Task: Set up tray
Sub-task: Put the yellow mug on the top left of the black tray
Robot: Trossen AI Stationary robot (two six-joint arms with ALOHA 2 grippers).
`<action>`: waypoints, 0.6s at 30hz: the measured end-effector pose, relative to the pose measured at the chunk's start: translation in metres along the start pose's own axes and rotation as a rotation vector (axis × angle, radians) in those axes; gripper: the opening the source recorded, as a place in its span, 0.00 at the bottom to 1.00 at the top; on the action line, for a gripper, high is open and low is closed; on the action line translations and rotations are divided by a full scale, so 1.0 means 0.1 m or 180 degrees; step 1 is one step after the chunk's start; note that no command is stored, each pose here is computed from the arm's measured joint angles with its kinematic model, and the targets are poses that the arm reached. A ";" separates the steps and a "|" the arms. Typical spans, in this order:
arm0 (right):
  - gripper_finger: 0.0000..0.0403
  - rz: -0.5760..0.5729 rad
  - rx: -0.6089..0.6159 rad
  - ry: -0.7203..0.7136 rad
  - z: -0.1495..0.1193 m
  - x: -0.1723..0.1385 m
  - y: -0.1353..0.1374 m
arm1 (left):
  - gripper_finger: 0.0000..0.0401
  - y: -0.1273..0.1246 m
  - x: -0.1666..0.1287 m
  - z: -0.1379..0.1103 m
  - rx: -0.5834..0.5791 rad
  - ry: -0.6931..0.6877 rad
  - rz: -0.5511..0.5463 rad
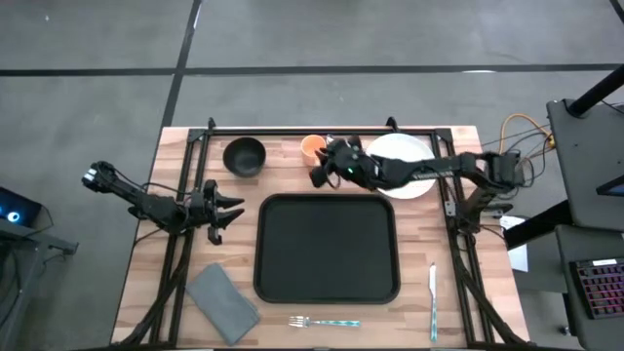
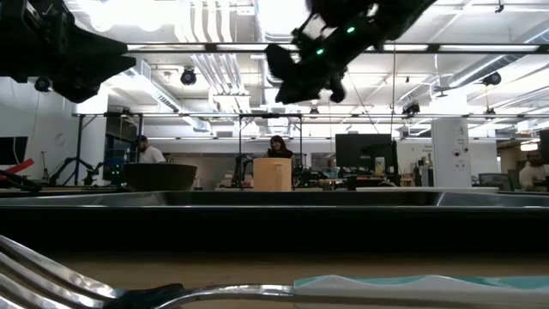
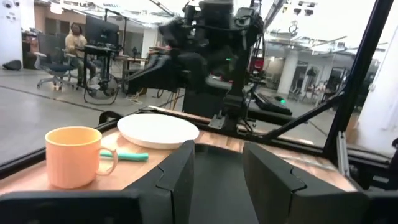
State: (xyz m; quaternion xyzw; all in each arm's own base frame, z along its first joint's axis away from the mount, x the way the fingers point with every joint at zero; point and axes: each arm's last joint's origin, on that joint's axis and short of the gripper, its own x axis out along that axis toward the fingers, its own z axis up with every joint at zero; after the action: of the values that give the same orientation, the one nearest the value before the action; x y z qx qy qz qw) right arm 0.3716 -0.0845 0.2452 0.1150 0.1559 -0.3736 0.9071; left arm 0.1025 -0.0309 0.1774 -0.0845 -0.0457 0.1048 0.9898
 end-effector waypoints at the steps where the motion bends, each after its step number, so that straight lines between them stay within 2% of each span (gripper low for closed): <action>1: 0.16 -0.0022 -0.0006 0.0036 0.03 0.08 -0.01 | 0.29 0.00 0.00 -0.01 -0.0003 0.0017 0.0003; 5: 0.16 -0.0196 -0.0025 0.0194 0.17 0.39 -0.06 | 0.29 -0.01 0.02 -0.03 -0.0011 0.0073 0.0010; 8: 0.17 -0.0146 -0.0013 0.0392 0.22 0.66 -0.09 | 0.29 -0.01 0.02 -0.04 -0.0010 0.0113 0.0015; 13: 0.27 -0.0320 -0.0026 0.0675 0.22 0.98 -0.20 | 0.29 -0.02 0.03 -0.07 0.0035 0.0170 0.0024; 18: 0.38 -0.0509 0.0012 0.0820 0.31 1.07 -0.33 | 0.29 -0.03 0.05 -0.10 0.0092 0.0240 0.0032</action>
State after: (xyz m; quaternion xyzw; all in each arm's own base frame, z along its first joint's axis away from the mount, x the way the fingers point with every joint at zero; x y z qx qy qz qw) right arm 0.4262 -0.1865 0.2308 0.1508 0.2790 -0.4271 0.8468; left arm 0.1086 -0.0340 0.1689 -0.0744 -0.0064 0.1072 0.9914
